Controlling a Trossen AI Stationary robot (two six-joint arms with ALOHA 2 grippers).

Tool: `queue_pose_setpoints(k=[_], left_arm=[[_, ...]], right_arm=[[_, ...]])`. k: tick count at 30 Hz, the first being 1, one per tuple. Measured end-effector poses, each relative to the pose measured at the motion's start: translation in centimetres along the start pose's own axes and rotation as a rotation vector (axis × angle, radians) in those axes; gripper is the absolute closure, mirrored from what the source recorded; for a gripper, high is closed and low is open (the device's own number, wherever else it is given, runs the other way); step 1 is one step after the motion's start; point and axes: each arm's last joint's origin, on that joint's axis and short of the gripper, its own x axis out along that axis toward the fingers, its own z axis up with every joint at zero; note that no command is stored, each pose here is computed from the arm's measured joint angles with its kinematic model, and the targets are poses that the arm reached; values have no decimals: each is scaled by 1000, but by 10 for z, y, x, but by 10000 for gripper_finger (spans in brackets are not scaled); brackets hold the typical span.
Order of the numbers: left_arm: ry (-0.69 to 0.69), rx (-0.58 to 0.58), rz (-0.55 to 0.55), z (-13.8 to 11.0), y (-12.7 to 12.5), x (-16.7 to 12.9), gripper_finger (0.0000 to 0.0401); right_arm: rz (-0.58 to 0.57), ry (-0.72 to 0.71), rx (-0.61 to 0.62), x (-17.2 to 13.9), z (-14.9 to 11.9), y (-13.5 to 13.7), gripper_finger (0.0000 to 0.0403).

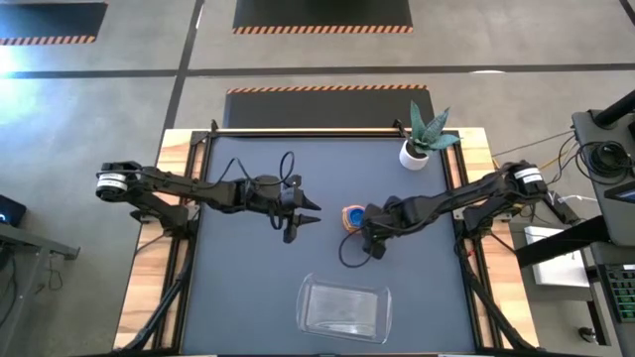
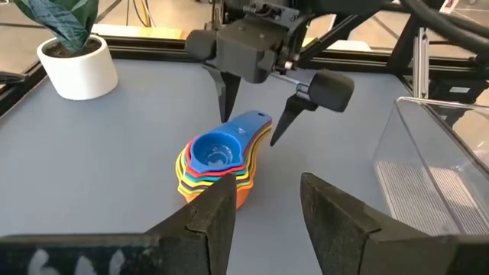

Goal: Nest measuring cups in basket
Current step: Put the stacked measuring cups on top of the transparent bin

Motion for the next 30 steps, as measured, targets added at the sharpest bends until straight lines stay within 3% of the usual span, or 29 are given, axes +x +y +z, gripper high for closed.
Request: queue_pose_setpoints(k=[9,16,22,30], left_arm=[[-6,6,0,1,0,0,272],[-3,7,0,0,0,0,272],[-3,7,0,0,0,0,272],[-3,7,0,0,0,0,272]], right_arm=[[-63,84,-58,33,-1,7,78],[-59,82,-91,39,10,17,97],[-63,88,-96,38,14,19,155],[-75,104,-99,34,12,16,269]])
